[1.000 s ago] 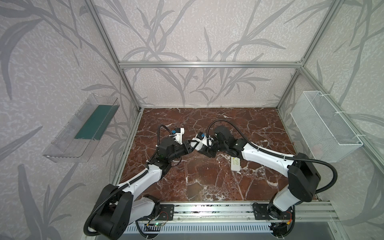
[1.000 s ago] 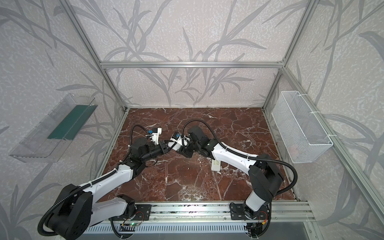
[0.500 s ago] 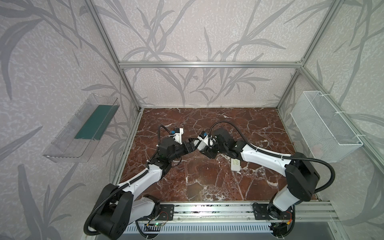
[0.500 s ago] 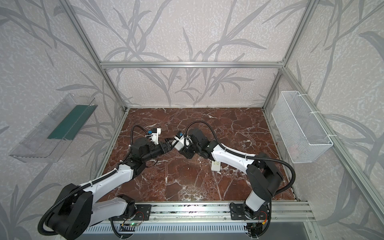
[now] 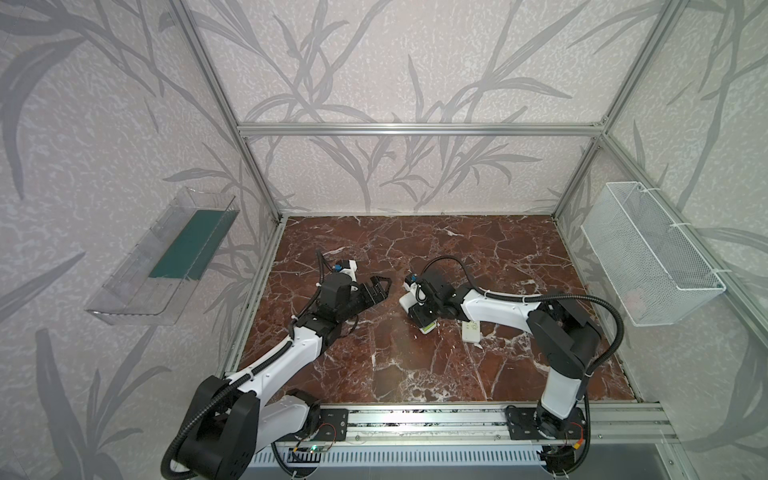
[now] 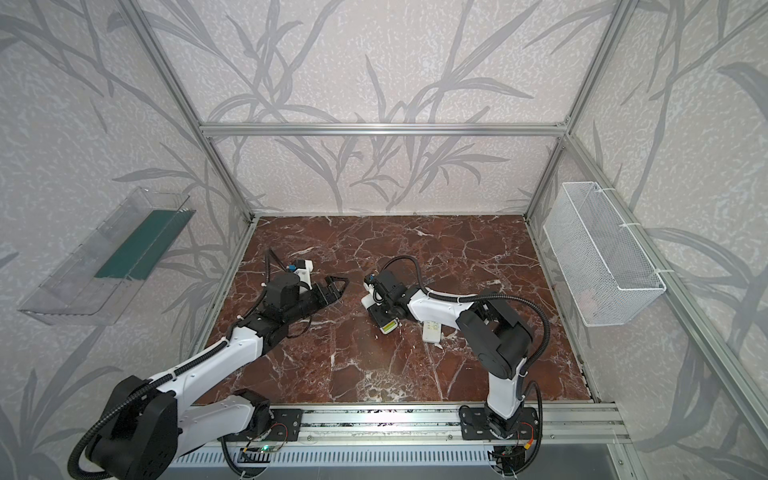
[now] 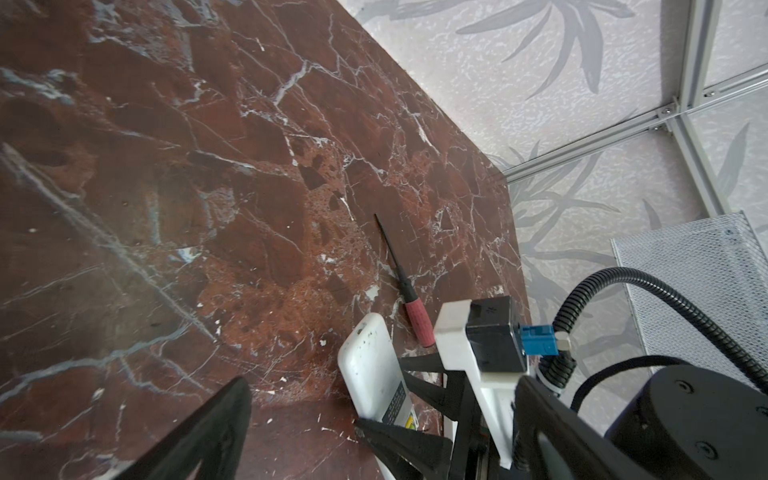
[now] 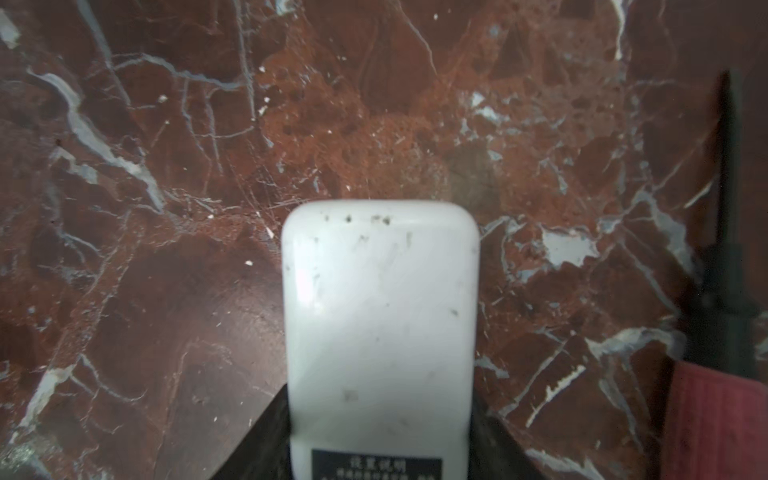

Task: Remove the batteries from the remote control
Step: 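Open the left gripper while the right gripper pulls the white remote away, then lower the white remote back-side up onto the table and open the right gripper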

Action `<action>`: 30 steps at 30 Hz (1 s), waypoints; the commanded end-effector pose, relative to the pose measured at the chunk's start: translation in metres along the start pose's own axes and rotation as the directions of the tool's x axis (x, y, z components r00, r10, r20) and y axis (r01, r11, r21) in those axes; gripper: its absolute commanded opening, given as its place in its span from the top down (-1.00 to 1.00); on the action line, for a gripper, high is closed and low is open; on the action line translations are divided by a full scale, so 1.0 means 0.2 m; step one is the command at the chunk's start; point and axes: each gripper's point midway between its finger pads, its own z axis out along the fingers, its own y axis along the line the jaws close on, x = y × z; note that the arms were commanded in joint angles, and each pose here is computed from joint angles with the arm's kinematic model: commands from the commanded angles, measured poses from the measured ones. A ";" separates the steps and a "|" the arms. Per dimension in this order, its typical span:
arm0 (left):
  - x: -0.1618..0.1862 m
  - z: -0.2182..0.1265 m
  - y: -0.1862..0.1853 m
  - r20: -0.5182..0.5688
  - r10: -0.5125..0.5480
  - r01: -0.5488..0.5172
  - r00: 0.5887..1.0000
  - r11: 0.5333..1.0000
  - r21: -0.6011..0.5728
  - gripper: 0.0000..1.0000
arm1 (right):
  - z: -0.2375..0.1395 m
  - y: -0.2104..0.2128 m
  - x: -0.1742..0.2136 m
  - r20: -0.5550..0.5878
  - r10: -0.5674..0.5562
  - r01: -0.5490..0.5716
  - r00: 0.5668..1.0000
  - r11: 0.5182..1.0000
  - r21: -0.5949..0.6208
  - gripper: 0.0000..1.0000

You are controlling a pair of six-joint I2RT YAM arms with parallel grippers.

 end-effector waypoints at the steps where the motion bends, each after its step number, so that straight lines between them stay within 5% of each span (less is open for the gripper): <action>1: -0.03 -0.02 0.03 0.027 0.005 -0.003 1.000 0.999 -0.054 -0.95 | 0.00 0.02 -0.05 -0.004 0.067 -0.066 0.998 0.997 0.037 0.21; 30: 0.00 -0.01 0.08 0.023 0.002 -0.001 1.000 0.997 -0.072 -0.95 | 0.17 0.01 -0.01 -0.114 0.084 -0.075 0.990 0.994 0.084 -0.24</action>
